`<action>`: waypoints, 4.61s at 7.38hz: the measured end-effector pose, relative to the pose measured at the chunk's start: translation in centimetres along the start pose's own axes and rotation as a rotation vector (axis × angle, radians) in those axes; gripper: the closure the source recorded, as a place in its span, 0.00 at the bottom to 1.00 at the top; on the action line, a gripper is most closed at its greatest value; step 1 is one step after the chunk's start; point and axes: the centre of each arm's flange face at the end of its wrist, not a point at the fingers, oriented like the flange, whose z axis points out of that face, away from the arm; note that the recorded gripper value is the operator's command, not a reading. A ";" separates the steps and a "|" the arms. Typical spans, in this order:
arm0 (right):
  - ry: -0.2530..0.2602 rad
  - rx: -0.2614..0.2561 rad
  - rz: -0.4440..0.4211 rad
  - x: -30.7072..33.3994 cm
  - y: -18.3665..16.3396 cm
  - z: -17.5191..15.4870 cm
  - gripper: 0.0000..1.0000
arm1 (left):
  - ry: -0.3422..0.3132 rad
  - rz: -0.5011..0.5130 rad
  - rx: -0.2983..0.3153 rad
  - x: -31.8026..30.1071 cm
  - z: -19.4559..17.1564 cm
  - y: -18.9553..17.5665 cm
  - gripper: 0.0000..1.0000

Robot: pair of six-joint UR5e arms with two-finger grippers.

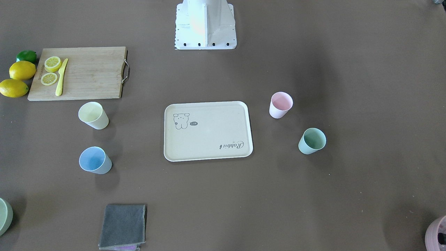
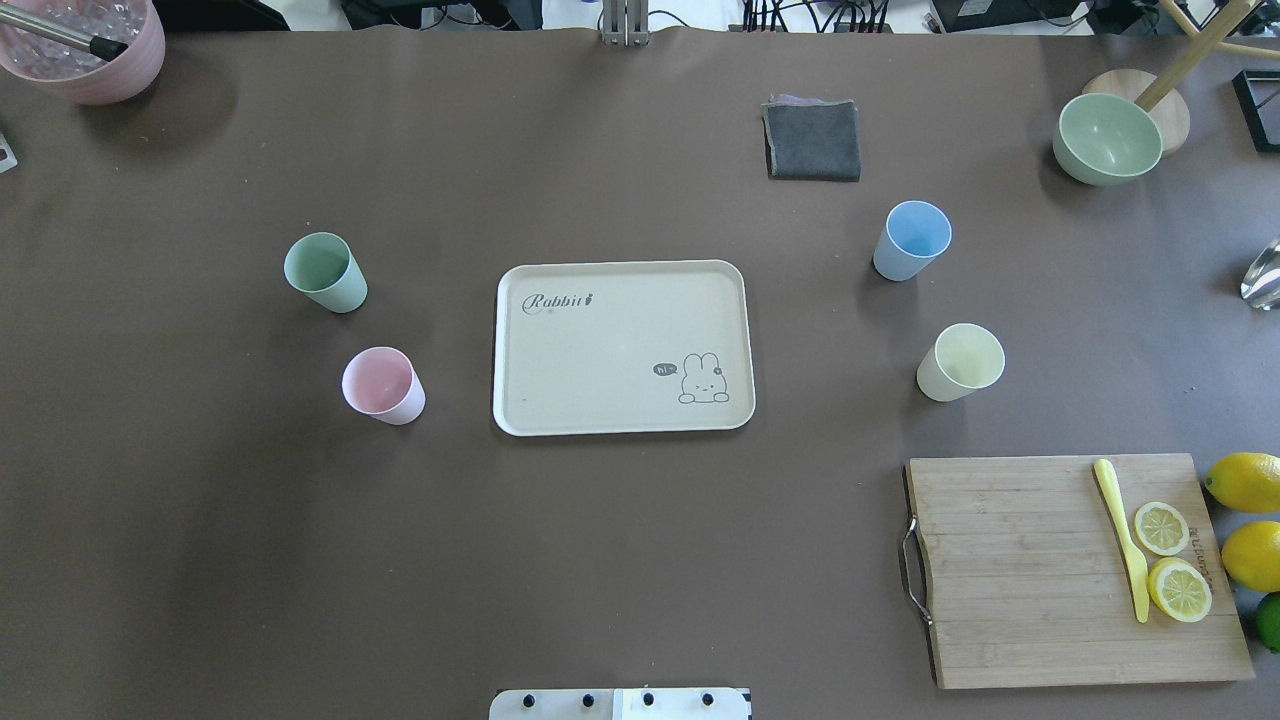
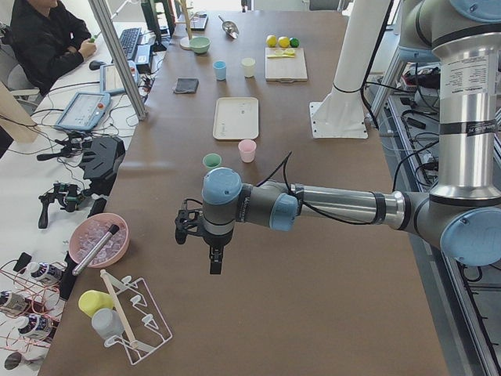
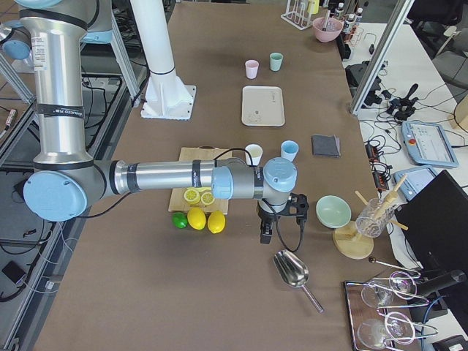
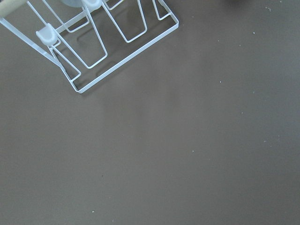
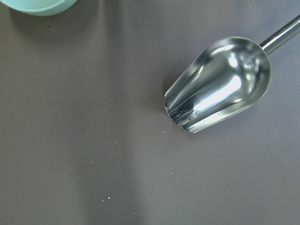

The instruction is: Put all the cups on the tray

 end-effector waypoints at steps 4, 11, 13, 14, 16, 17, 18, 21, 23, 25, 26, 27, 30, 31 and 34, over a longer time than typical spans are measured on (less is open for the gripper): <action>-0.001 0.007 0.006 0.5 0.3 -0.4 0.00 | -0.002 -0.007 -0.010 -0.5 0.4 0.6 0.02; -0.001 0.015 0.004 0.3 0.1 -0.7 0.00 | -0.004 -0.008 -0.014 -0.6 0.6 0.8 0.02; -0.002 0.018 0.000 0.1 0.1 -0.8 0.00 | -0.004 -0.009 -0.015 -0.6 0.6 0.8 0.02; -0.002 0.019 -0.001 0.1 0.1 -0.9 0.00 | -0.004 -0.010 -0.015 -0.6 0.7 0.9 0.02; -0.003 0.019 -0.004 0.1 0.2 -0.9 0.00 | -0.005 -0.012 -0.017 -0.7 0.7 0.9 0.02; -0.003 0.020 -0.005 0.0 0.2 -1.0 0.00 | -0.005 -0.012 -0.017 -0.8 0.8 0.9 0.02; -0.004 0.023 -0.005 -0.2 0.1 -1.1 0.00 | -0.003 -0.009 -0.014 -0.6 0.6 0.9 0.02; -0.019 0.046 -0.045 -2.8 -0.1 -2.4 0.00 | 0.019 0.042 0.029 1.4 -0.9 0.0 0.02; -0.039 0.052 -0.133 -9.0 -0.5 -2.8 0.00 | 0.044 0.083 0.064 2.0 -0.7 -1.1 0.02; -0.065 0.037 -0.163 -18.7 -0.9 -1.7 0.00 | 0.065 0.109 0.089 2.3 -0.5 -1.4 0.02; -0.085 0.044 -0.156 -23.3 -0.2 -0.5 0.00 | 0.070 0.116 0.096 2.3 -0.5 -1.3 0.02; -0.094 0.067 -0.148 -27.4 0.9 1.5 0.00 | 0.072 0.120 0.100 2.4 -0.5 -1.3 0.02; -0.103 0.083 -0.134 -35.0 5.1 7.4 0.00 | 0.073 0.122 0.103 2.4 -0.6 -1.2 0.02; -0.100 0.071 -0.132 -35.6 5.9 8.4 0.00 | 0.074 0.121 0.103 2.4 -0.6 -1.2 0.02; -0.076 0.044 -0.126 -35.3 6.4 10.4 0.00 | 0.073 0.119 0.102 2.4 -0.5 -1.2 0.02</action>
